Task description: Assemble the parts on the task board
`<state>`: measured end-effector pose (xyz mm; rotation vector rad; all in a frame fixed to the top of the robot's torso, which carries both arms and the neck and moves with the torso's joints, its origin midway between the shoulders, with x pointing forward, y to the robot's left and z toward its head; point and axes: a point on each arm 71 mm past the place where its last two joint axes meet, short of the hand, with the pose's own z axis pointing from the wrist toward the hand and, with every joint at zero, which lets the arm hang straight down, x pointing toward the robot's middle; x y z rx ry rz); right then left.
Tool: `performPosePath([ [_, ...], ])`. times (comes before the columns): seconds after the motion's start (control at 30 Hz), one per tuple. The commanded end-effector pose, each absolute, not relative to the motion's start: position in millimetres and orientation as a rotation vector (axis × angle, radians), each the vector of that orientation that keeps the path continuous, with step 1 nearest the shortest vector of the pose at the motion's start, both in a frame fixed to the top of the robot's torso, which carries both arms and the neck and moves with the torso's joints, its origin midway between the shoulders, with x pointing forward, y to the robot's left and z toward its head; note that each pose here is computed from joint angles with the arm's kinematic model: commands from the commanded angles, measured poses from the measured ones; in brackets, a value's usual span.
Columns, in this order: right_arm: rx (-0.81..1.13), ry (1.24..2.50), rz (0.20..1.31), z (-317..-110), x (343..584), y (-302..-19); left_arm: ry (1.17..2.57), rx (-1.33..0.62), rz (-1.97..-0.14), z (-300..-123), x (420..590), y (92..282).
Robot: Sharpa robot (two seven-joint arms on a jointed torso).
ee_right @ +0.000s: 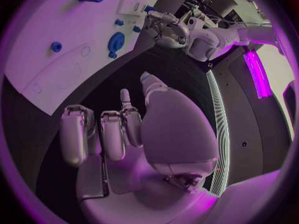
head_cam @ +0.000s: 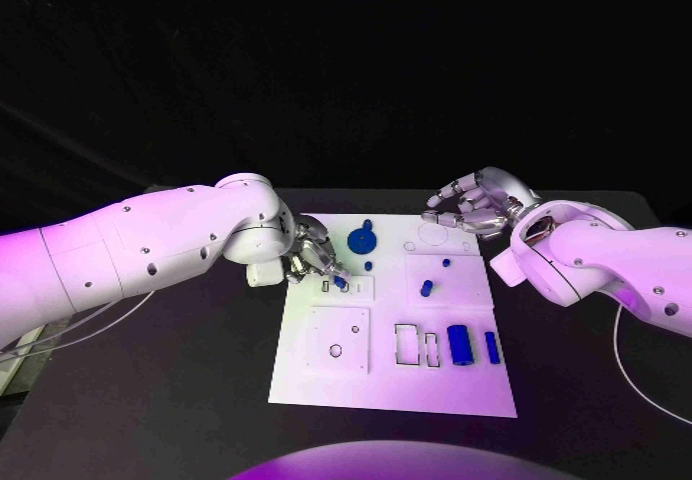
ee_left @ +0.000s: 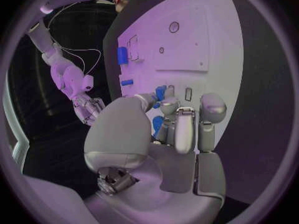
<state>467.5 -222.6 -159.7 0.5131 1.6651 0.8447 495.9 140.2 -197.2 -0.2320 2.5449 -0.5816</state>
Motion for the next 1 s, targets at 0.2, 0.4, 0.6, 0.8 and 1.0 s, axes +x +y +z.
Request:
performPosePath([
  [0.2,0.499,1.676,0.843,-160.4,467.1,-222.9,2.363,-0.107,-0.555,-192.8,492.4,136.3],
  [0.4,0.499,1.678,0.842,-160.9,467.3,-223.0,2.297,-0.061,-0.562,-197.4,487.0,132.2],
  [0.6,0.498,1.681,0.843,-161.7,467.3,-222.3,2.295,-0.043,-0.564,-202.3,485.2,127.6],
  [0.8,0.498,1.684,0.842,-162.2,467.2,-222.2,2.305,-0.044,-0.556,-205.1,486.0,125.5],
  [1.0,0.497,1.684,0.841,-162.3,467.1,-222.1,2.316,-0.046,-0.544,-206.8,486.7,125.8],
])
